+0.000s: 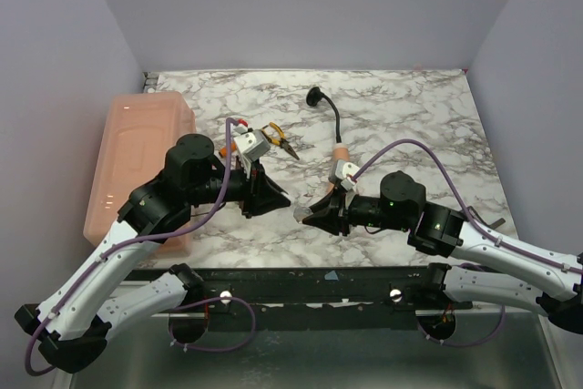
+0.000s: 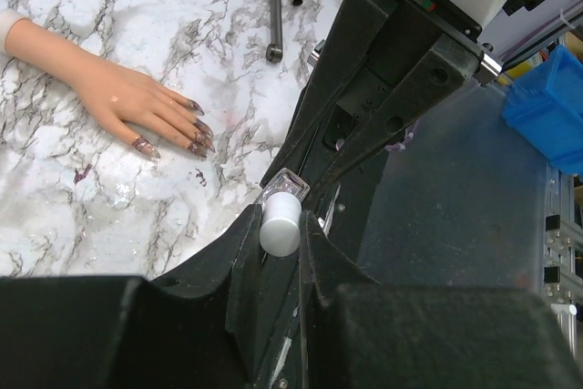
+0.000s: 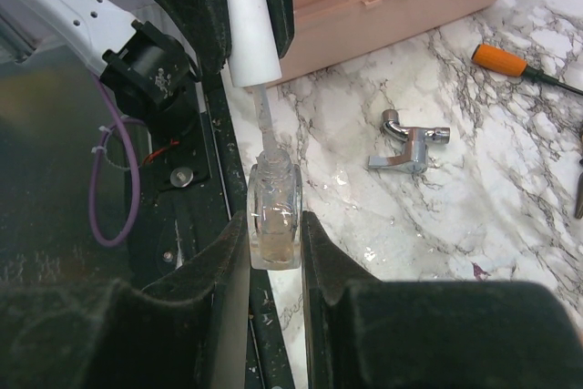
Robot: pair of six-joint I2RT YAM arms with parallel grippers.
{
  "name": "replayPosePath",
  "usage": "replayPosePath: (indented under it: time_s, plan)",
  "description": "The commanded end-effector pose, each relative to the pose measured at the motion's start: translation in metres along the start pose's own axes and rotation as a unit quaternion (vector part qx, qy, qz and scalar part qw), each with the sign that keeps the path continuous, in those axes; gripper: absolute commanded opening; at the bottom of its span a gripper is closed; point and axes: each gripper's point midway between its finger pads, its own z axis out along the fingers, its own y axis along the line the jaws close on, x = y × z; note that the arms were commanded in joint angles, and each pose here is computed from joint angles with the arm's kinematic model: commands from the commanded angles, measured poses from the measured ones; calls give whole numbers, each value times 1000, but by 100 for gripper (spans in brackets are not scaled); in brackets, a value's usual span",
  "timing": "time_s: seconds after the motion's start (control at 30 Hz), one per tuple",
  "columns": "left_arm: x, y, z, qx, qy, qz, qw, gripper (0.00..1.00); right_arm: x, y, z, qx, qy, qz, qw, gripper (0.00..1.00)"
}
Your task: Paint the nails
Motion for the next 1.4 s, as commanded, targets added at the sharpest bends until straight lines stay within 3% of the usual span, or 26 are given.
replayPosePath:
  time_s: [0.0, 1.37]
  plan:
    - [7, 0, -1, 3, 8, -4, 1000, 0, -18, 3, -2, -8, -26, -13, 1000, 0]
    - [29, 8, 15, 10, 64, -10, 998, 0, -17, 3, 5, -14, -21, -18, 1000, 0]
